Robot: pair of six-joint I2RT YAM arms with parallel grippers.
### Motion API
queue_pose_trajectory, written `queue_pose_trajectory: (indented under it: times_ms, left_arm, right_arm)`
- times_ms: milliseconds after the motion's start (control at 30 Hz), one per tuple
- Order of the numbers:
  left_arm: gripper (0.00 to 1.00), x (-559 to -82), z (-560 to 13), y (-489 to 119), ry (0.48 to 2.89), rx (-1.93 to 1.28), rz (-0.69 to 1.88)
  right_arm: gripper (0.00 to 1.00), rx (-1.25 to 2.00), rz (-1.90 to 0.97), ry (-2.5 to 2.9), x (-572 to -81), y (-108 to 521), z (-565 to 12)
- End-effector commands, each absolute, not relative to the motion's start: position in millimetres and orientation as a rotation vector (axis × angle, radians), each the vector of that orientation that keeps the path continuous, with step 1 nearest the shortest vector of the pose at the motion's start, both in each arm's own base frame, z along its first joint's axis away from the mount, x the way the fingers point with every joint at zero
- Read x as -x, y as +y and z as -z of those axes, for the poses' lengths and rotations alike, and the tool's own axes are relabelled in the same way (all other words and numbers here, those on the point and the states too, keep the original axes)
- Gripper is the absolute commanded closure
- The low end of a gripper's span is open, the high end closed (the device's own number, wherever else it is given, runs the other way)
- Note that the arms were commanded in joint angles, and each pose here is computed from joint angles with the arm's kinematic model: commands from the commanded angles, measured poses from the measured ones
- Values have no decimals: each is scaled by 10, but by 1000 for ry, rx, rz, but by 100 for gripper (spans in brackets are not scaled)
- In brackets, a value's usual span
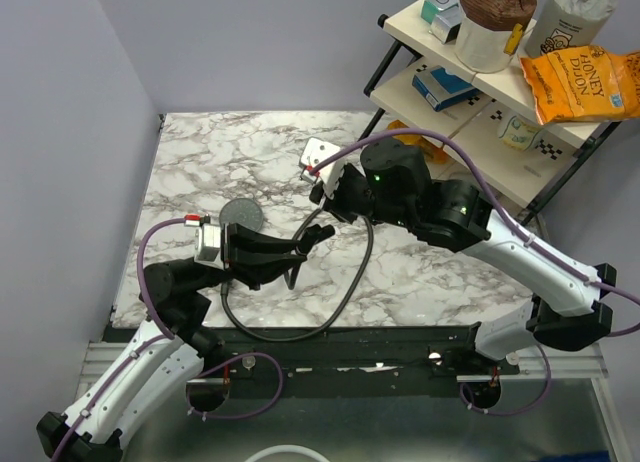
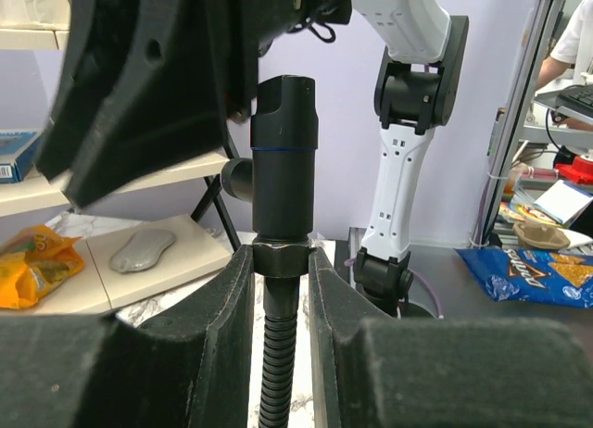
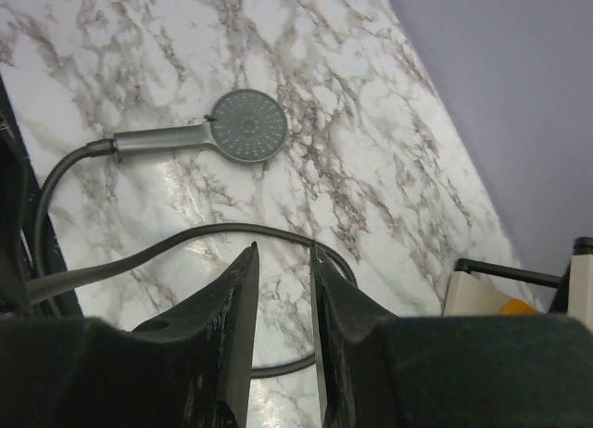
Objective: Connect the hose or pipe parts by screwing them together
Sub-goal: Install the adaptor on the pipeline.
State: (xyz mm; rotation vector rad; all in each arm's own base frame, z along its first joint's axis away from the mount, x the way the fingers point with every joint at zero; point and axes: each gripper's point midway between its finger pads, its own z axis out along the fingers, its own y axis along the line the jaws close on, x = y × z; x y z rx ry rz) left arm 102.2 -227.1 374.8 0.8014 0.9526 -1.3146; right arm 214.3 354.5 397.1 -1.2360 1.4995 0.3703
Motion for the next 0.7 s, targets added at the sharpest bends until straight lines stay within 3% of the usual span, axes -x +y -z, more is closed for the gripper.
queue_pose_trajectory:
  times_ms: [0,200,667]
  left_arm:
    - [100,-916,-4043,-2200,834,-808,1280]
    - [100,-1017,-4058,-2188,841,-768,1248]
    - [100,-1265,-4104,-2139,882,-655,1182]
  right_arm:
    - [66,1263,-551,1472,-1859,3584,-4026]
    - [76,1274,-646,1492,-1682,3530,-3983]
    - [84,1313,-821,1503,-1338,3447,-3952]
